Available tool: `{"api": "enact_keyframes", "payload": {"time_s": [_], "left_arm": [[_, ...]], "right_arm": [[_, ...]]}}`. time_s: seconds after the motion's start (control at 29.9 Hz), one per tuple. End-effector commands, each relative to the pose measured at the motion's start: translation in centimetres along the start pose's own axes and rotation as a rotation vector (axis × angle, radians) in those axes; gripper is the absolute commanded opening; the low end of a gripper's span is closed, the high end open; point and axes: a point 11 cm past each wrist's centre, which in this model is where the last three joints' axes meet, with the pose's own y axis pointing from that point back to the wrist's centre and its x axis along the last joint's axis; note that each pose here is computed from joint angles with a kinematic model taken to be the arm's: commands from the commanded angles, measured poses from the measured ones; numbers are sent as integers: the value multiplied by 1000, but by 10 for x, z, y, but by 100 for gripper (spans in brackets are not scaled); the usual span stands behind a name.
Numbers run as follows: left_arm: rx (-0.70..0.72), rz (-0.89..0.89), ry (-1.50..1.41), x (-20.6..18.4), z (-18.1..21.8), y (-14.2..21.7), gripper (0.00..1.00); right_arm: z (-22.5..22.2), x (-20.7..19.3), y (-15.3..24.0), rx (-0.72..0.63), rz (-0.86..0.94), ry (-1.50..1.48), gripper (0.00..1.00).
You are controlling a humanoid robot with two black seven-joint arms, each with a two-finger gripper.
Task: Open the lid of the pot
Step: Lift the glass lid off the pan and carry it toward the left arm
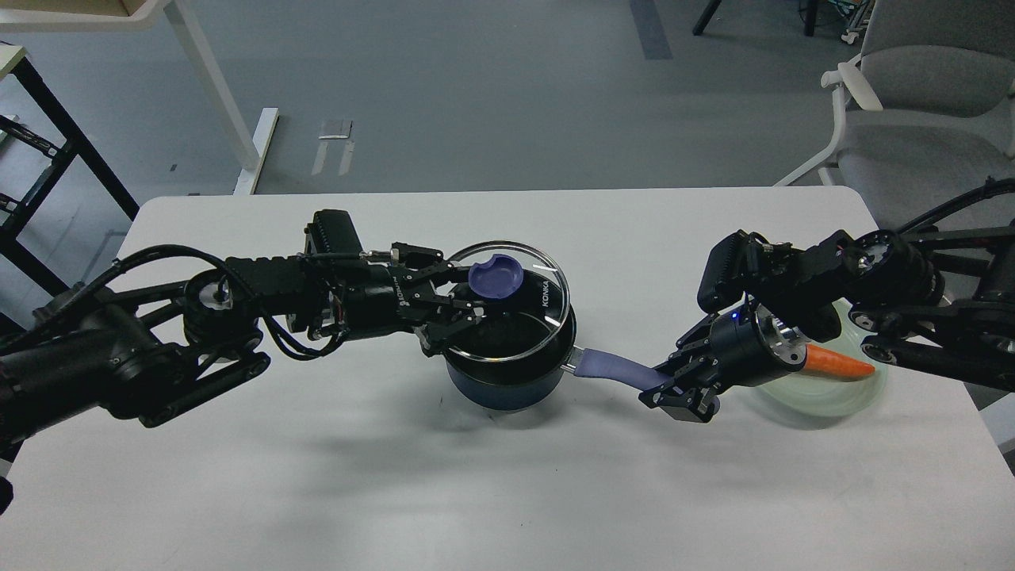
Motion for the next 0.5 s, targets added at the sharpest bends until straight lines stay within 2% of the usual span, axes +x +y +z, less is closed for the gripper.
{"api": "enact_keyframes", "payload": {"time_s": [0.0,0.3,0.47], "left_arm": [[31,15,28,5,-8,26,37],[202,40,-7,-1,-44,108,38],[284,5,-23,-33,-49,155,38]], "right_arm": [[0,0,0,-2,0,-1,29],[0,0,0,-1,1,-2,30],[0,0,0,-1,2,-2,30]]}}
